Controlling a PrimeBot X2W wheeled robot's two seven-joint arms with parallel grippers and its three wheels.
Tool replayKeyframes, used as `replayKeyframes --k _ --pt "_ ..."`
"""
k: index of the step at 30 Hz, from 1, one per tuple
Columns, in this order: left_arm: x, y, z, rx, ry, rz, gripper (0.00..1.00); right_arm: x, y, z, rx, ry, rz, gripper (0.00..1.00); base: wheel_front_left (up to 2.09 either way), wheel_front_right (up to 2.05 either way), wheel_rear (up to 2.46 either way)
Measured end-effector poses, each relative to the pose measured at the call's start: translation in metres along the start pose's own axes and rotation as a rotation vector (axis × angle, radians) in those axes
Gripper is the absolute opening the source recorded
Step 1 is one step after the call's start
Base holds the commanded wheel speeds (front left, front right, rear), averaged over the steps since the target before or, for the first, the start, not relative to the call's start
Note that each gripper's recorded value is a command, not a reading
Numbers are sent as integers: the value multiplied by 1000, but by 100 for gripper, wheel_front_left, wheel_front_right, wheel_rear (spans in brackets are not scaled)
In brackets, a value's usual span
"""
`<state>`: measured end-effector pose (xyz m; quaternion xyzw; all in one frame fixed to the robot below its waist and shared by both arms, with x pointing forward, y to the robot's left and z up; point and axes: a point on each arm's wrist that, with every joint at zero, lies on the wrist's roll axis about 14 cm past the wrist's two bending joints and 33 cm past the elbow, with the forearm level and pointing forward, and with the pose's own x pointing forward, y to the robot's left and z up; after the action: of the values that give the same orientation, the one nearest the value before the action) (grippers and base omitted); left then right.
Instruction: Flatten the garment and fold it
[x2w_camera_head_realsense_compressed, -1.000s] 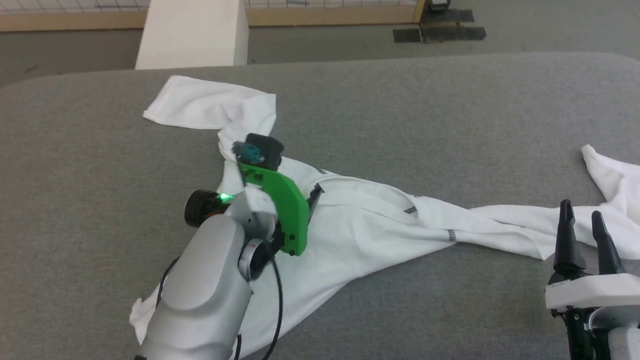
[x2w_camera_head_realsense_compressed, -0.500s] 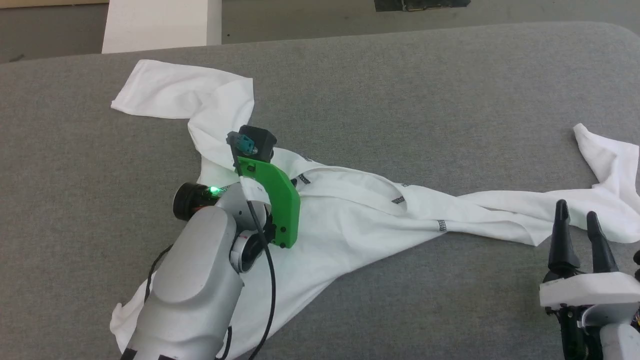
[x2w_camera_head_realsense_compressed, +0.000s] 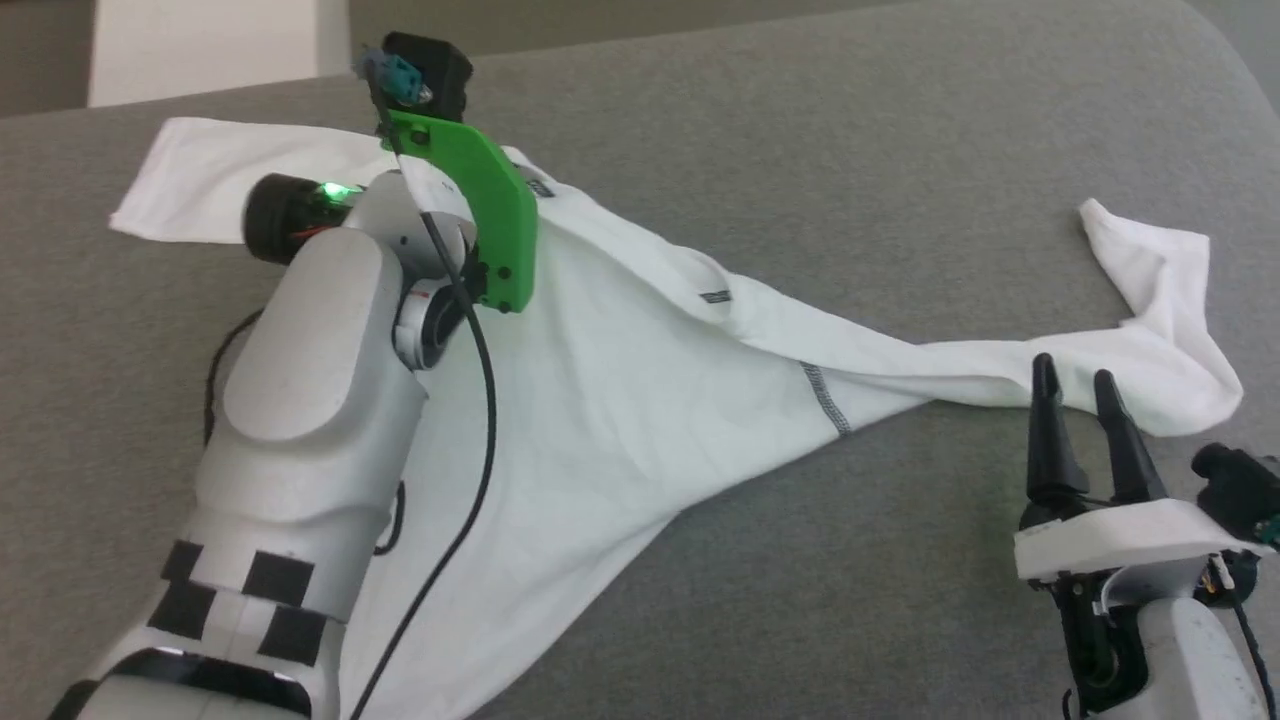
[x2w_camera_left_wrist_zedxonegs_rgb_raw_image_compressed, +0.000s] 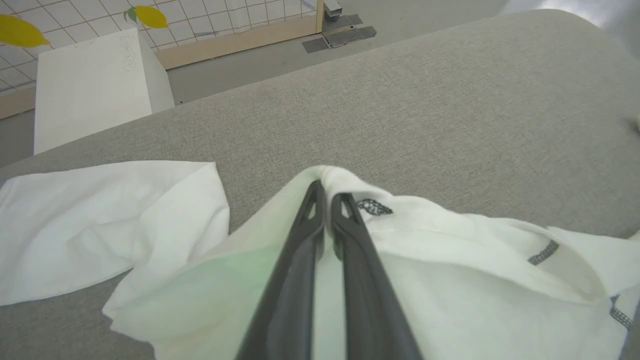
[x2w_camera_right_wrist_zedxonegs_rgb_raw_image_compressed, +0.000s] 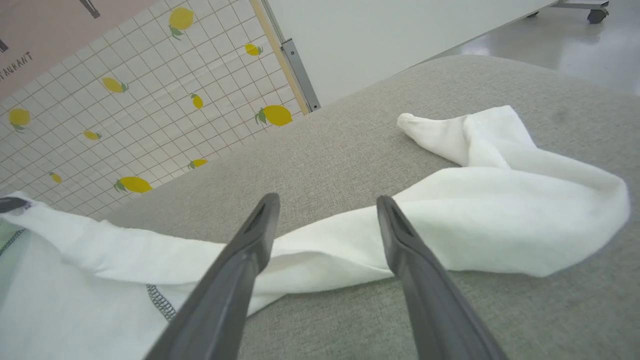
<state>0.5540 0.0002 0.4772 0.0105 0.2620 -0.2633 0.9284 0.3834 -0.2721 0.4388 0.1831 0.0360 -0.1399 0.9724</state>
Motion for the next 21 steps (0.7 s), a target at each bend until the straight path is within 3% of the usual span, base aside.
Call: replayKeyframes --k 3,4,5,13,18,21 --pt "17 4 -12 19 50 12 1 -3 -8 -3 5 8 -25 100 0 0 0" --pt "24 6 -16 10 59 17 60 -3 -11 -4 4 12 -33 100 0 0 0" --pt "30 7 -18 6 62 18 97 -3 -14 -6 4 16 -43 100 0 0 0" --pt "48 14 3 -92 -145 14 100 -3 -29 -15 -16 41 -89 100 0 0 0" --pt "21 34 44 -142 -419 36 100 1 -19 -15 -30 40 -57 100 0 0 0" --pt "-6 57 41 -148 -530 102 100 3 -9 -17 -33 41 -24 100 0 0 0"
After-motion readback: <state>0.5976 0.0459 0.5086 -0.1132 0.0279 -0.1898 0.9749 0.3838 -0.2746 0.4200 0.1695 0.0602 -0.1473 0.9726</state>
